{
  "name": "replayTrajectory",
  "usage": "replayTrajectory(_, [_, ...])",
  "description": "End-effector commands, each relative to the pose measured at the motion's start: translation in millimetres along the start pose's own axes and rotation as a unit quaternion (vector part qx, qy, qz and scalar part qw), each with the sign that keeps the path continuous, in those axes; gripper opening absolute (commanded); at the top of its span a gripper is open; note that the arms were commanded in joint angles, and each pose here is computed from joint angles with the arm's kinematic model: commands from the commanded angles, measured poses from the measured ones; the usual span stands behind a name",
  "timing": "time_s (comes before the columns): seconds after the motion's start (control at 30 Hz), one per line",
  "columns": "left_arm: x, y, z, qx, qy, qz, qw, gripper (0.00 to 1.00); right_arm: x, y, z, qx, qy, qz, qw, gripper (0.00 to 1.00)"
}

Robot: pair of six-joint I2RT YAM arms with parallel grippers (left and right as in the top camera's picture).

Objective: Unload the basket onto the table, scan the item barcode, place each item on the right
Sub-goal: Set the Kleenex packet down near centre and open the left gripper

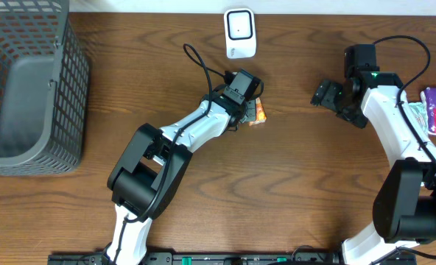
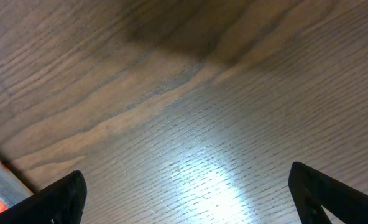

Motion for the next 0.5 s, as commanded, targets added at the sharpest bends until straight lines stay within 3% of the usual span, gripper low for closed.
replayTrajectory(0.0, [-4,0,-7,0.004,-0.037,0.007,0.999,0.08,0,3,2,-0.006,-0.002,-0.004,1.000,0.99])
replayTrajectory(0.47, [9,7,-5,-0.016,-0.045,0.000,0.999,0.08,0,3,2,-0.005,-0.002,-0.004,1.000,0.99])
Point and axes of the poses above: each gripper's point midway between its finger pads, its own x axis back along the fingers, its own z axis along the line the jaws close on, y = z × x, the point moved 6 cm from there along x, back along the fingers, and after that the axes turned 15 degrees about -x, right-handed, at the moved point
